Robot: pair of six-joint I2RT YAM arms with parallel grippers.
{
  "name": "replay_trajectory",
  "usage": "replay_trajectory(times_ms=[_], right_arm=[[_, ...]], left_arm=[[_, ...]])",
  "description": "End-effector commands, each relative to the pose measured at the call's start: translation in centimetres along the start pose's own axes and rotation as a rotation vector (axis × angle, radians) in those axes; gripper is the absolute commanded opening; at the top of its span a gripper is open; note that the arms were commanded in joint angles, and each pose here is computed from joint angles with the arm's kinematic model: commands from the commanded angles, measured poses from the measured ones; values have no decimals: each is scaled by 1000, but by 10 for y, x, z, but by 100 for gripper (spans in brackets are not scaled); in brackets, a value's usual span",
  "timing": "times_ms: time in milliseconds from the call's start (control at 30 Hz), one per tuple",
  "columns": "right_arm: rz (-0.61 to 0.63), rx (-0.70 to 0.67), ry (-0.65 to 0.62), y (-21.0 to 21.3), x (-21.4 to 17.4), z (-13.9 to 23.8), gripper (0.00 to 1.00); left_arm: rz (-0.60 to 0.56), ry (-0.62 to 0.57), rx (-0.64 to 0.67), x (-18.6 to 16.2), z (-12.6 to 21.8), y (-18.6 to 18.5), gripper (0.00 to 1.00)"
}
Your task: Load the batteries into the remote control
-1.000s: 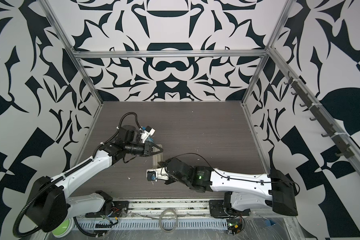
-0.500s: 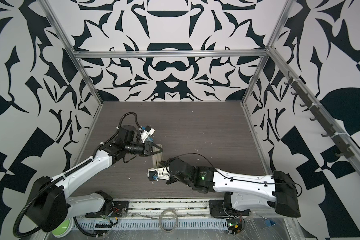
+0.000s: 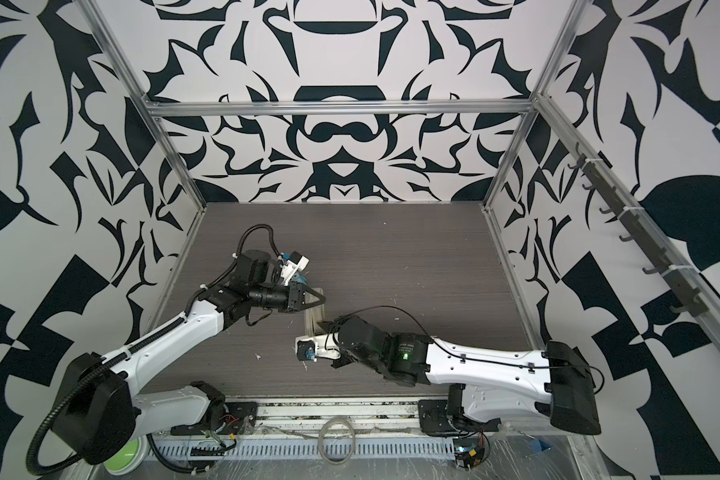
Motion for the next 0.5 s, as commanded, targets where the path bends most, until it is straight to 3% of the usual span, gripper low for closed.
replay_trajectory(times_ms=[0,467], right_arm=[[-44,-133,-66,-23,15,7,36],[-40,-110,-63,-21,15,5,42]], left_arm=[[14,33,-44,-1,3,-9,0],[10,18,-47,2,6,-11,0]])
Point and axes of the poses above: each gripper's point midway between its finger pads, its own z axis back along the fingers, its own y axis along the line the jaws close on, x = y × z, the point moved 8 cm from there along z, back along the fingers, and after that the axes turned 12 degrees about -z, right-handed, at the moved point
